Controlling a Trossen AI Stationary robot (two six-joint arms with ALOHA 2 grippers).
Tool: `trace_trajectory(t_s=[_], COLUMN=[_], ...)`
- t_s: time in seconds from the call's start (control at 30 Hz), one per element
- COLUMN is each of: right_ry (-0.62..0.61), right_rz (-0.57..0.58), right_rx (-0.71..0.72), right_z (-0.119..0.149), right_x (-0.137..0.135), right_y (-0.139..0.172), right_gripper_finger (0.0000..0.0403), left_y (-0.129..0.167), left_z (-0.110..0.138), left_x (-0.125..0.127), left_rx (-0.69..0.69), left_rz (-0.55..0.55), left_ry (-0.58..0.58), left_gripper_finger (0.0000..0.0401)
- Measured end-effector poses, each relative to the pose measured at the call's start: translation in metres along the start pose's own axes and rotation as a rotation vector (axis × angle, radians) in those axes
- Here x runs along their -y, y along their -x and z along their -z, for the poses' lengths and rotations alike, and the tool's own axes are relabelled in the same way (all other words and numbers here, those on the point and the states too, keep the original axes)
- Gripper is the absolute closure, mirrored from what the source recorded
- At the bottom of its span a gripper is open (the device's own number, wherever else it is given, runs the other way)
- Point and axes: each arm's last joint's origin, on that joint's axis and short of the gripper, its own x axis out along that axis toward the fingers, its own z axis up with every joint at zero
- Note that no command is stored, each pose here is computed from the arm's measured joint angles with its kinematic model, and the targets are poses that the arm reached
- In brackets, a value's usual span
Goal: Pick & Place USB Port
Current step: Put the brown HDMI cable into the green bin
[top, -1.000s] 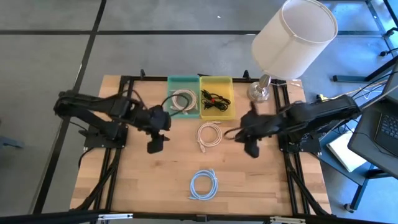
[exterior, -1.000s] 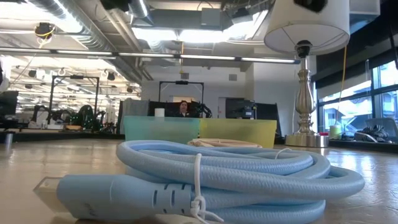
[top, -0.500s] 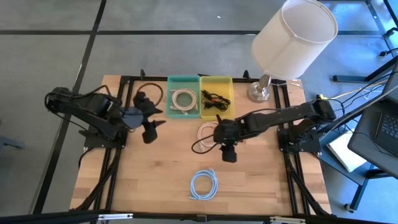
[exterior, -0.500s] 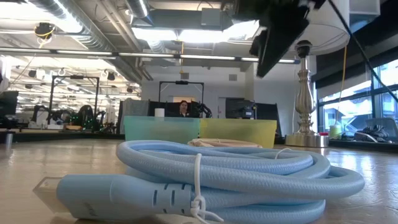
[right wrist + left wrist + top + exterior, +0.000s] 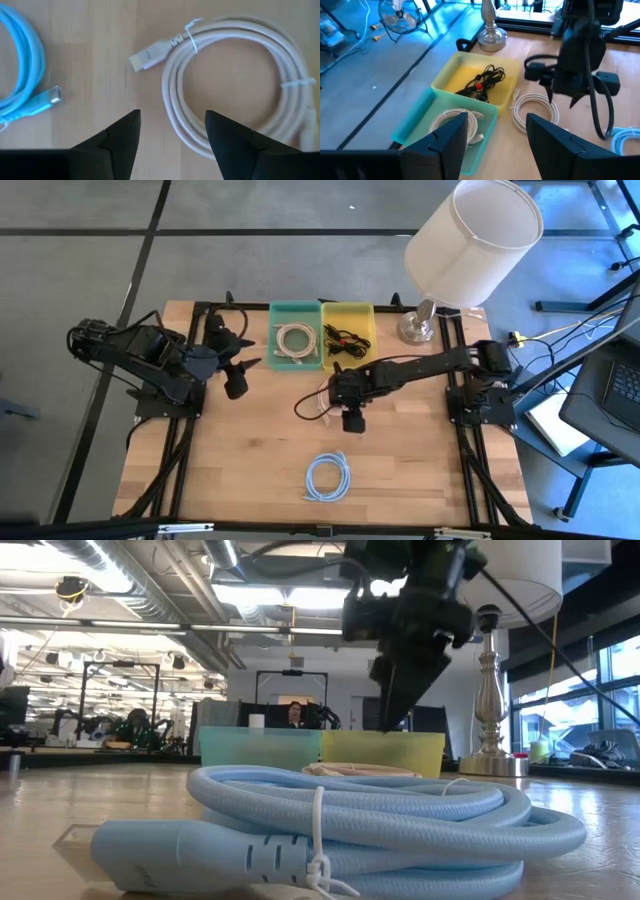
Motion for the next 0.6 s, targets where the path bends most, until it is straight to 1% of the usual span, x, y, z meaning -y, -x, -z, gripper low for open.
trace_trajectory(t_s=[0.13, 0.33, 0.6], right_ry=[-0.001, -0.003, 0.017], right_rz=[-0.057, -0.076, -0.079], right_rx=[-0.018, -0.038, 0.034], right_z=[-0.002, -0.002, -0.010], right_x=[0.001, 0.002, 0.004], right_y=[-0.020, -0.044, -0.054], right_gripper_finger=[0.0184, 0.0196, 0.0199], left_y=[0.000, 0.000, 0.000], left_z=[0.000, 0.000, 0.000], left_x=[0.000, 0.000, 0.000], left_rx=[0.002, -0.001, -0.001], left_rz=[-0.007, -0.008, -0.008], left_ry=[-0.019, -0.024, -0.032], left_gripper_finger=[0.0205, 0.0205, 0.0205])
